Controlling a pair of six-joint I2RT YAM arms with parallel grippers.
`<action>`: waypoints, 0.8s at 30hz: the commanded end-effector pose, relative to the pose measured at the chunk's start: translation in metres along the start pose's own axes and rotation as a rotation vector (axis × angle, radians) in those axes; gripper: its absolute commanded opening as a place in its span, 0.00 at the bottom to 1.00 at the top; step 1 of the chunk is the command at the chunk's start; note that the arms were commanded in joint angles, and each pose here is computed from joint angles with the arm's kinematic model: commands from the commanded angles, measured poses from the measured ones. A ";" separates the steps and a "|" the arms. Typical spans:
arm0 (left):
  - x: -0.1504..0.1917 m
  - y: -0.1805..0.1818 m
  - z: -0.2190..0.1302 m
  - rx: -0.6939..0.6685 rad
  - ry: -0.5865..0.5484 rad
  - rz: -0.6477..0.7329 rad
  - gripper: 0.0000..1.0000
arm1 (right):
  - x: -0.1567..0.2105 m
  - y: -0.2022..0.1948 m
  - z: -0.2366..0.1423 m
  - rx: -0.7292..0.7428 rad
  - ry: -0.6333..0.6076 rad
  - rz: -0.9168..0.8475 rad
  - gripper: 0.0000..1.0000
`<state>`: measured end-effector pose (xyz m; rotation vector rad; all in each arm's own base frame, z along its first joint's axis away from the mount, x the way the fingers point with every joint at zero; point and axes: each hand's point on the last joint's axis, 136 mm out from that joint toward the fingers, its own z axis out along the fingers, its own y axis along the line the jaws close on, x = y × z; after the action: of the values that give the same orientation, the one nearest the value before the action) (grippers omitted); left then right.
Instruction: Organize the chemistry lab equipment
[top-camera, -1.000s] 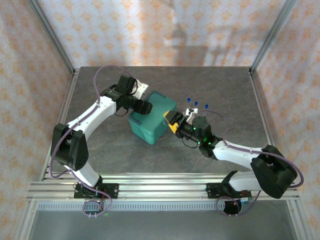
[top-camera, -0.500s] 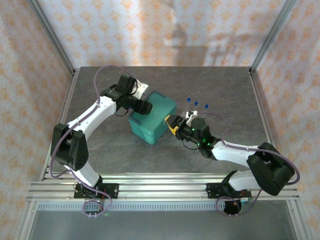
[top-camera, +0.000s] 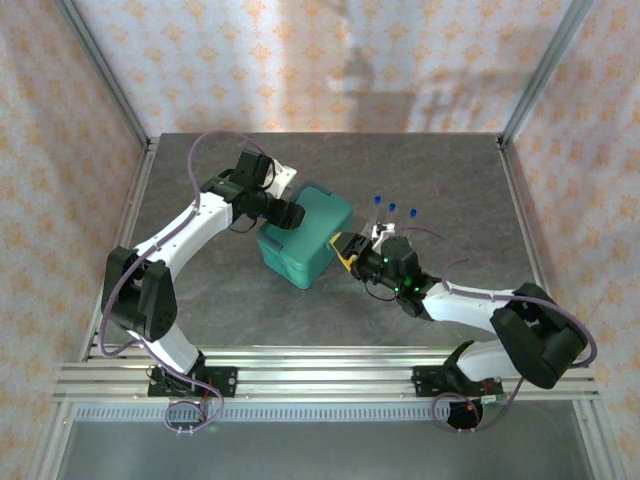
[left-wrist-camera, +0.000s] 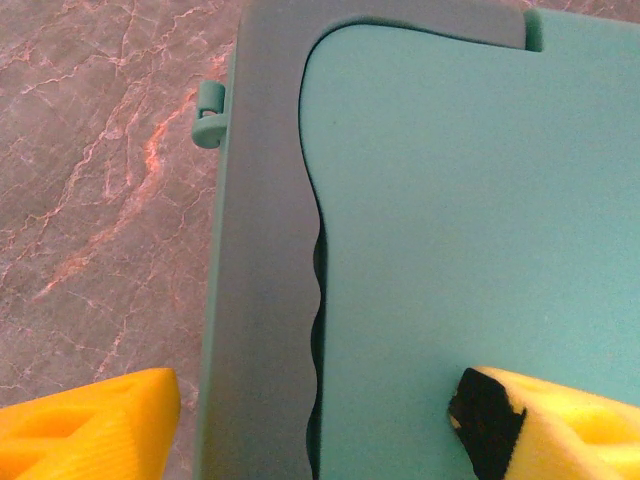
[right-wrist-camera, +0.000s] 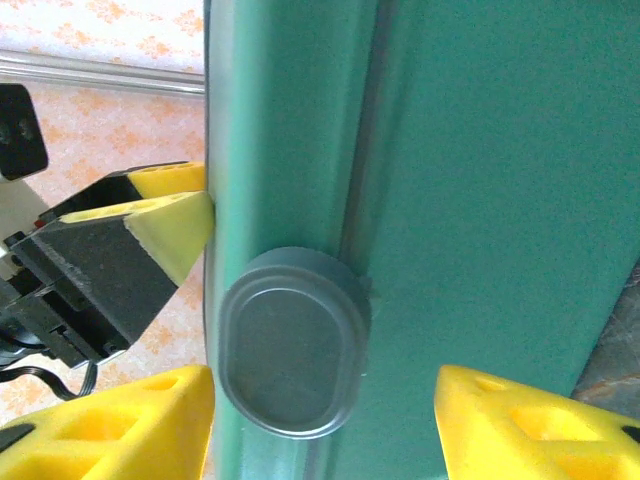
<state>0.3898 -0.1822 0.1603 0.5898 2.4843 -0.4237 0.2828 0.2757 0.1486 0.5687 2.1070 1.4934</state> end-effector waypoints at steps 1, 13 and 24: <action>0.056 -0.001 0.027 0.005 0.197 -0.021 0.77 | -0.004 -0.002 0.001 -0.005 -0.021 0.006 0.60; 0.057 -0.001 0.027 0.004 0.200 -0.019 0.77 | -0.001 -0.019 0.004 0.047 -0.007 0.028 0.59; 0.059 -0.001 0.030 0.010 0.208 -0.023 0.77 | 0.000 -0.029 -0.002 0.070 -0.015 0.032 0.58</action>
<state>0.3898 -0.1828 0.1602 0.5910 2.4823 -0.4282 0.2830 0.2758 0.1442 0.5816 2.0989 1.5074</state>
